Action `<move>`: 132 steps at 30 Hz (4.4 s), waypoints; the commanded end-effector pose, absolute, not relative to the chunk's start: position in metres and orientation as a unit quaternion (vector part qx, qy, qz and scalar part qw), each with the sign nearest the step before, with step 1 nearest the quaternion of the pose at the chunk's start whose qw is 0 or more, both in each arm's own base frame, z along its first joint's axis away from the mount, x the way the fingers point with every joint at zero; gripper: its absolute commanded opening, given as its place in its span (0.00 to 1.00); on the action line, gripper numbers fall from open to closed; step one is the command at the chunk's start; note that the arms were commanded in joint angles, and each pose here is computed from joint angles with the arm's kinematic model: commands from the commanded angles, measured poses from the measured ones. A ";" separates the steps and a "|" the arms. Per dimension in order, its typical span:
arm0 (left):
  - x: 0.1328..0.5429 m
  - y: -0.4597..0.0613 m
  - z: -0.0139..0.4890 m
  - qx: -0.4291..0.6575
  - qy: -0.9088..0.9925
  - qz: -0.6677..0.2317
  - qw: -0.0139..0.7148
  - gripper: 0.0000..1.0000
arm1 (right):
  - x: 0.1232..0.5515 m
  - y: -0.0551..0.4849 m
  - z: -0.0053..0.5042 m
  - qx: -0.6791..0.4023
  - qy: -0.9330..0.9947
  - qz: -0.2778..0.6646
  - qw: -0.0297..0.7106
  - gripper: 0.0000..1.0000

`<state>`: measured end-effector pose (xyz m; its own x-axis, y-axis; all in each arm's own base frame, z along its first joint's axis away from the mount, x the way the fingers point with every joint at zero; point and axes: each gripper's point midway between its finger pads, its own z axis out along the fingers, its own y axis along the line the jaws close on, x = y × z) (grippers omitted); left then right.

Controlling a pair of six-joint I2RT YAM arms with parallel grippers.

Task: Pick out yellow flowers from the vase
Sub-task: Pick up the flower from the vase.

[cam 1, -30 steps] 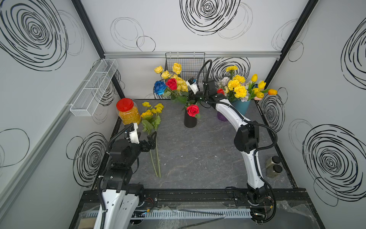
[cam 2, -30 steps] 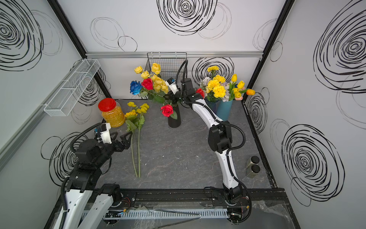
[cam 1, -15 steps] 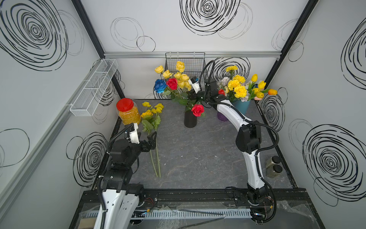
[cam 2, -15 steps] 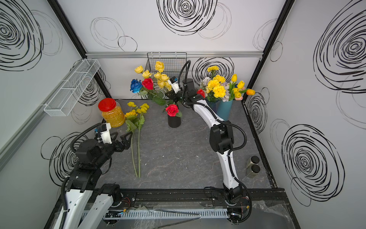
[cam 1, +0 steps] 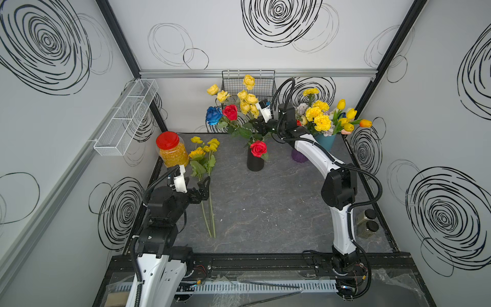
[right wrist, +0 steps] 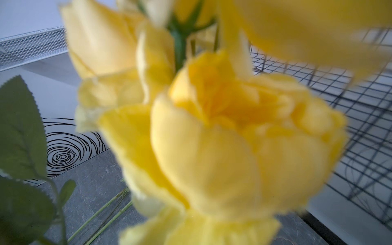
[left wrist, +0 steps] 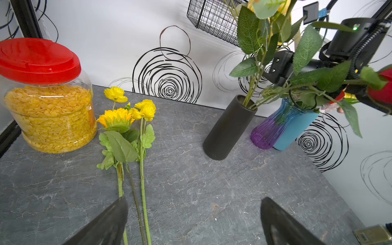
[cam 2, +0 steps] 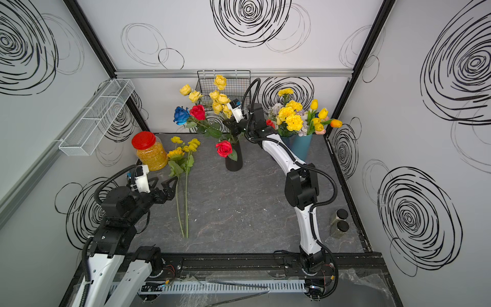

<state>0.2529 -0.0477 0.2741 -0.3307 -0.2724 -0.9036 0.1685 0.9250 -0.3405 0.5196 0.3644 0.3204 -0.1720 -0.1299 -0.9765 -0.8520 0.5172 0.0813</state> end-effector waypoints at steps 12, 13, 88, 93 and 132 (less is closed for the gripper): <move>0.255 -0.047 0.283 -0.032 0.779 -0.195 0.595 0.99 | 0.484 0.349 0.406 -0.349 0.612 0.326 0.630 0.10; 0.255 -0.047 0.283 -0.032 0.779 -0.195 0.595 0.99 | 0.482 0.348 0.410 -0.348 0.608 0.325 0.635 0.09; 0.150 -0.326 0.347 0.292 0.680 -0.341 0.580 0.96 | 0.174 0.186 0.403 -0.188 0.625 0.463 0.599 0.10; 0.153 -0.355 0.330 0.296 0.686 -0.352 0.564 0.92 | 0.163 0.202 0.378 -0.184 0.615 0.510 0.572 0.10; 0.183 -0.273 0.339 0.217 0.742 -0.300 0.559 0.00 | 0.159 0.241 0.383 -0.240 0.614 0.429 0.618 0.86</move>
<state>0.1710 -0.3100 0.3070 -0.3249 0.0312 -0.9452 0.7267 0.6479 -0.2284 0.1579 0.2524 0.3704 -0.1785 0.2506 -0.9515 -0.8394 0.4657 0.2802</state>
